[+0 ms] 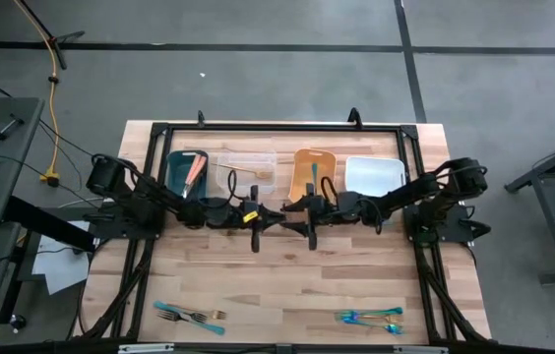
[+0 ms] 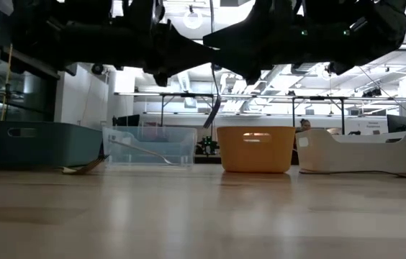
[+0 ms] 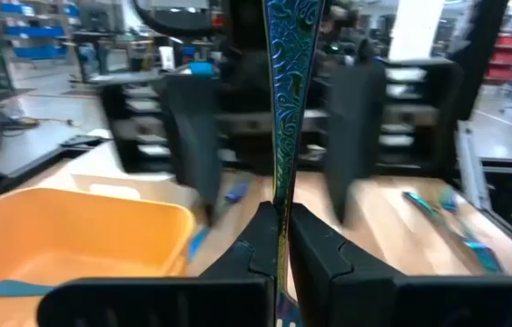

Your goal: Sort silverware by color (type)

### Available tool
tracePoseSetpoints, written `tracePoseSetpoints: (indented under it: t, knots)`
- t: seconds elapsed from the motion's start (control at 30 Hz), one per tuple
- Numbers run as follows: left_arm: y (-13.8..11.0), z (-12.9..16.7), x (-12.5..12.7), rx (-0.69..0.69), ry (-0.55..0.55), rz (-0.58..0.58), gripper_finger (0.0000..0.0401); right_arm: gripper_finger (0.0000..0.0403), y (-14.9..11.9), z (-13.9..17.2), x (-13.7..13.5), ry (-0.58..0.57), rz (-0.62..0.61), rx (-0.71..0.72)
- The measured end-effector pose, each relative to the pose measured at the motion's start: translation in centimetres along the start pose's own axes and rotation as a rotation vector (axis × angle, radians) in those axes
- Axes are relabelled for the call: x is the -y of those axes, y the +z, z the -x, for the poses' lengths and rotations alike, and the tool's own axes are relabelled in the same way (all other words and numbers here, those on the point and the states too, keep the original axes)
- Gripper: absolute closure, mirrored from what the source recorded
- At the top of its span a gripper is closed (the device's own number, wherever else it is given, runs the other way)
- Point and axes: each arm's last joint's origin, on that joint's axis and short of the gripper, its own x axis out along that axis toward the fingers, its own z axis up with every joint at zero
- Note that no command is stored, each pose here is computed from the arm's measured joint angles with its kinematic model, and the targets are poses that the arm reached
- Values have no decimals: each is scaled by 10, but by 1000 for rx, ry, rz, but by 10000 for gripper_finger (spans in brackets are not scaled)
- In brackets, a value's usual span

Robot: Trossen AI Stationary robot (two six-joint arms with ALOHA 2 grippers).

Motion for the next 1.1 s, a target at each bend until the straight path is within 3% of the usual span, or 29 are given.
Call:
tracePoseSetpoints:
  t: [0.2, 0.6, 1.1]
  knots:
    - [-1, 0, -5, -2, 53, -1, 398, 246, 0, 0, 2, -9, -54, 4]
    - [-2, 1, -5, -9, 63, 3, 400, 391, 2, 0, 7, -38, -87, 21]
    - [-2, 2, -4, -40, 52, -10, 375, 400, 3, 1, 6, -26, -53, 29]
